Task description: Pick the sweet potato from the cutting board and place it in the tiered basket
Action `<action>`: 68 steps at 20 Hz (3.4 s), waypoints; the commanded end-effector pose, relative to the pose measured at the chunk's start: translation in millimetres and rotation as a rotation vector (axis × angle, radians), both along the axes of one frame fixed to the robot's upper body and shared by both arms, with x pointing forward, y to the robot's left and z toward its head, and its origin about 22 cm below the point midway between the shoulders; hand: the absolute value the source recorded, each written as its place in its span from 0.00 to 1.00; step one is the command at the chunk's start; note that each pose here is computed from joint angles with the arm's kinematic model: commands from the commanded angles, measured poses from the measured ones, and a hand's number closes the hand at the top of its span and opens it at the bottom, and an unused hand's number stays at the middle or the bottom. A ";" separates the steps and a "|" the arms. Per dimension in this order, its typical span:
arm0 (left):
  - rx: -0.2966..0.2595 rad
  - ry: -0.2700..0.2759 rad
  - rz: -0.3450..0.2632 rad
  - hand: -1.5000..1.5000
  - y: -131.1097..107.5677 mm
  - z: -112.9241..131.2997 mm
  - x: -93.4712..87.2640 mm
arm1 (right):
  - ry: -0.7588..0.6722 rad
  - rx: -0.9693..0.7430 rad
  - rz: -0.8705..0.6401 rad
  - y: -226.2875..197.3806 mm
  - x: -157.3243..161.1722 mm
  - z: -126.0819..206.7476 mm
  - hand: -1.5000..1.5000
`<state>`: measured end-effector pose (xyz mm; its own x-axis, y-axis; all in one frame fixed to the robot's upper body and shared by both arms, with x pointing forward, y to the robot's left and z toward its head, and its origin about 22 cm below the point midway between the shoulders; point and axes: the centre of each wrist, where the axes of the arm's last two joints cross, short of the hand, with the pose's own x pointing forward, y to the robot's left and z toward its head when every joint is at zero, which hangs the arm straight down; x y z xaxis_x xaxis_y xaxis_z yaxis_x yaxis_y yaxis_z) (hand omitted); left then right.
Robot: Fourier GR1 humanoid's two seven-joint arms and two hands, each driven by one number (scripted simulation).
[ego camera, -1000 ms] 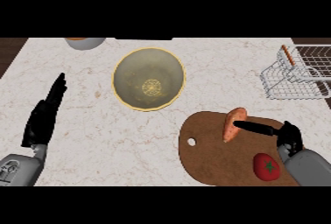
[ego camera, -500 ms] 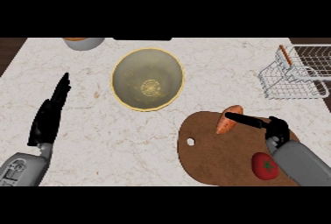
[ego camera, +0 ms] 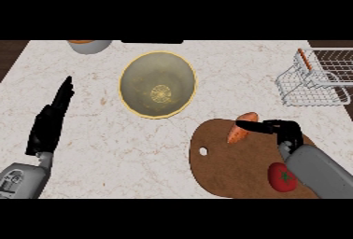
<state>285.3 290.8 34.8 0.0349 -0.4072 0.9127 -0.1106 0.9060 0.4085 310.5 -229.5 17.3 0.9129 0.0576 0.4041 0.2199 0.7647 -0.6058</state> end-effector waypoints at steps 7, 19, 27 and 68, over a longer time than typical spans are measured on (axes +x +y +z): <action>0.007 -0.012 0.004 0.50 0.5 6.9 3.1 | -0.085 -0.061 0.288 56.7 -3.8 22.3 1.00; 0.006 0.005 0.022 0.50 11.7 -13.0 -14.0 | -0.744 -0.363 0.985 94.3 -38.4 92.7 1.00; 0.017 0.000 0.039 0.50 10.7 -2.0 -7.0 | -0.954 -0.528 0.826 78.9 -38.2 184.0 1.00; -0.007 -0.015 -0.003 0.50 0.4 2.4 -4.4 | -0.586 -0.903 0.926 -177.9 87.7 189.3 1.00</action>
